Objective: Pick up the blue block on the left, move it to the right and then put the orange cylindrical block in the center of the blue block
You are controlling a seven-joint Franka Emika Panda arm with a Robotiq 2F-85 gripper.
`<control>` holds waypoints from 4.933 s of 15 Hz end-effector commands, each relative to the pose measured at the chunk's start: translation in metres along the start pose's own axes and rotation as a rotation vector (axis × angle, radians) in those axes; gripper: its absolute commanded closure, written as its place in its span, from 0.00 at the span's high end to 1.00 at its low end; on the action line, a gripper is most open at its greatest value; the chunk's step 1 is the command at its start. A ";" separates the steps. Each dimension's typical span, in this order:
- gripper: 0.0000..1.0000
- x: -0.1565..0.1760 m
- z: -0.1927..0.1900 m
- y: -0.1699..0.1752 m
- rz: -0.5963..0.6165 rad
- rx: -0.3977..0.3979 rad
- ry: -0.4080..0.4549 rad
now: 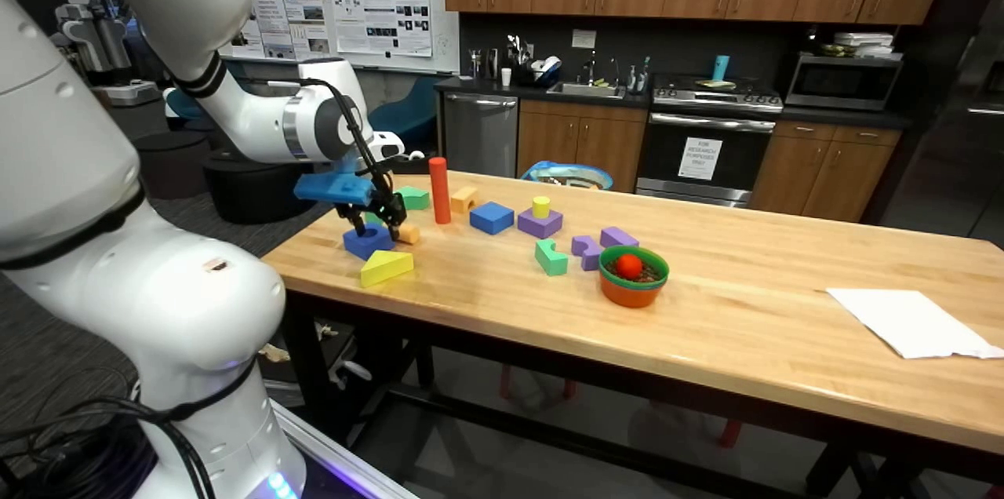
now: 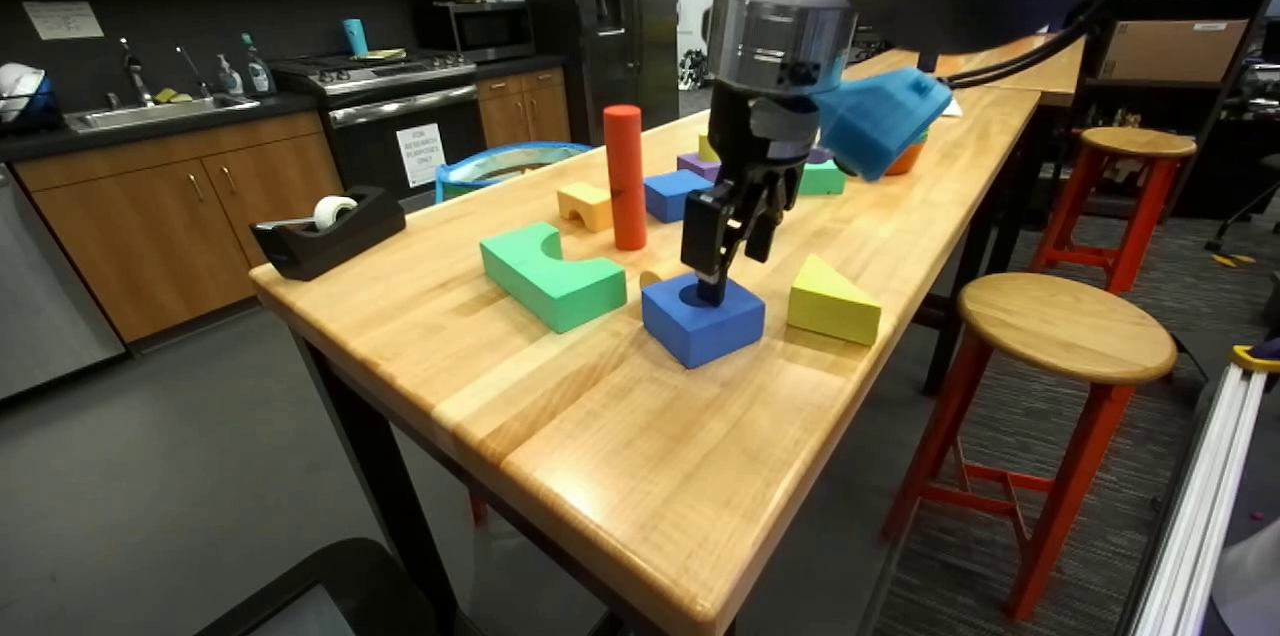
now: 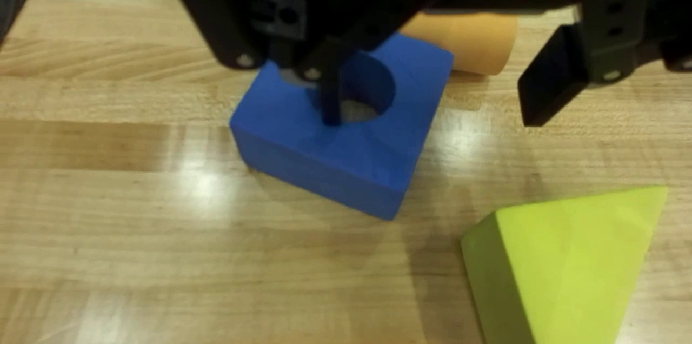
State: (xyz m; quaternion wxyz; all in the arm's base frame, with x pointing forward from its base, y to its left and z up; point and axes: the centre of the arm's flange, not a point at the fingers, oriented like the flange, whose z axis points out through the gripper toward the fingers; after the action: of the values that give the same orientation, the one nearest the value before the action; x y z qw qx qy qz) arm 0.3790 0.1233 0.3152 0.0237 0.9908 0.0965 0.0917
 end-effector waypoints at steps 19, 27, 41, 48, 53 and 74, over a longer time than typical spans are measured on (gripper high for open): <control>0.54 0.017 0.012 0.009 0.048 -0.018 -0.037; 0.02 0.018 0.013 0.007 0.035 -0.011 -0.062; 0.06 0.039 -0.032 0.111 0.257 0.017 0.021; 0.06 0.024 -0.050 0.187 0.403 0.034 0.054; 0.06 0.011 -0.050 0.228 0.465 0.037 0.048; 0.99 0.017 -0.024 0.225 0.378 -0.027 -0.047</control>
State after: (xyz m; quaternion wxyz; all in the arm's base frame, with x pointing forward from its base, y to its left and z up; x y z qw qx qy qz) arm 0.4323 -0.1025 0.3512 0.0153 0.9920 -0.1075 0.0643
